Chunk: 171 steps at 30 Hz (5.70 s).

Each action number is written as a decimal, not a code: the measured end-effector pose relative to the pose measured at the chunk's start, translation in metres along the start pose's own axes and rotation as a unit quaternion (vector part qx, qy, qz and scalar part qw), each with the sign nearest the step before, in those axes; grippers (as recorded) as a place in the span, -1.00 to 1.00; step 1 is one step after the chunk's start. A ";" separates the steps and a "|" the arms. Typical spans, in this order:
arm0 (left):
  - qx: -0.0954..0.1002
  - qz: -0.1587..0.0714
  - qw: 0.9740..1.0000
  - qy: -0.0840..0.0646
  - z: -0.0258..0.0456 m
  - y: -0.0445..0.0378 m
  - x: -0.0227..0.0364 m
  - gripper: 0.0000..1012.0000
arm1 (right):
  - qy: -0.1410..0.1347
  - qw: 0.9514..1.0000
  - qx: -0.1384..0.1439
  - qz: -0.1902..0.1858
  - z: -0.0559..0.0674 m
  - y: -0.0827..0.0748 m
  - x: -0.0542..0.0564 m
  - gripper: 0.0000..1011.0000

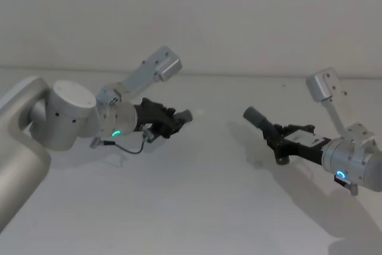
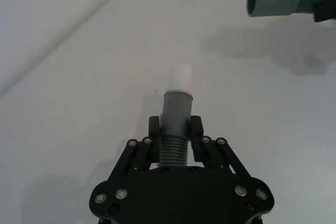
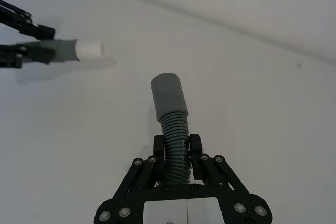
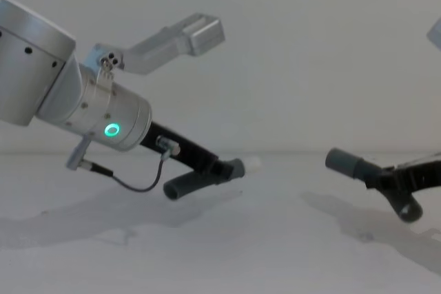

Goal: Use both hands to pick up one end of the pipe from the table, align the ends, and insert them.

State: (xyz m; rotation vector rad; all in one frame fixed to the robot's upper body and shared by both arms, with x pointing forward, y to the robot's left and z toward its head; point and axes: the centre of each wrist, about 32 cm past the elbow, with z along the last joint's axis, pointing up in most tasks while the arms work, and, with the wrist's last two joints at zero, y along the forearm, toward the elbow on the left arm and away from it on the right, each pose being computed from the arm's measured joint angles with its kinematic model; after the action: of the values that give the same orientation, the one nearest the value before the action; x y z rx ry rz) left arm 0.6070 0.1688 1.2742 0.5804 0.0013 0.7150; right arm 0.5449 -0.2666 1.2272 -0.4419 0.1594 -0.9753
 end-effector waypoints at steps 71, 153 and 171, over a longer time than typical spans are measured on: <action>-0.132 -0.169 0.951 -0.221 0.0020 0.0351 0.0591 -0.35 | -0.192 0.955 0.064 0.216 0.014 -0.047 0.057 -0.44; -0.139 -0.214 0.936 -0.243 0.0097 0.0368 0.0442 -0.35 | -0.155 0.959 0.079 0.224 0.019 -0.032 0.055 -0.44; -0.132 -0.214 0.937 -0.241 0.0094 0.0400 0.0442 -0.35 | -0.171 0.954 0.083 0.230 0.021 -0.032 0.054 -0.44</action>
State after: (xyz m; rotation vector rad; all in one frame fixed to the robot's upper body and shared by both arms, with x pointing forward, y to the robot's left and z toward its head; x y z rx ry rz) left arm 0.6177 0.2156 1.3107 0.4620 -0.4091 0.1299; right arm 0.5578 -0.3208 1.2637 -0.3888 -0.1309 -0.4382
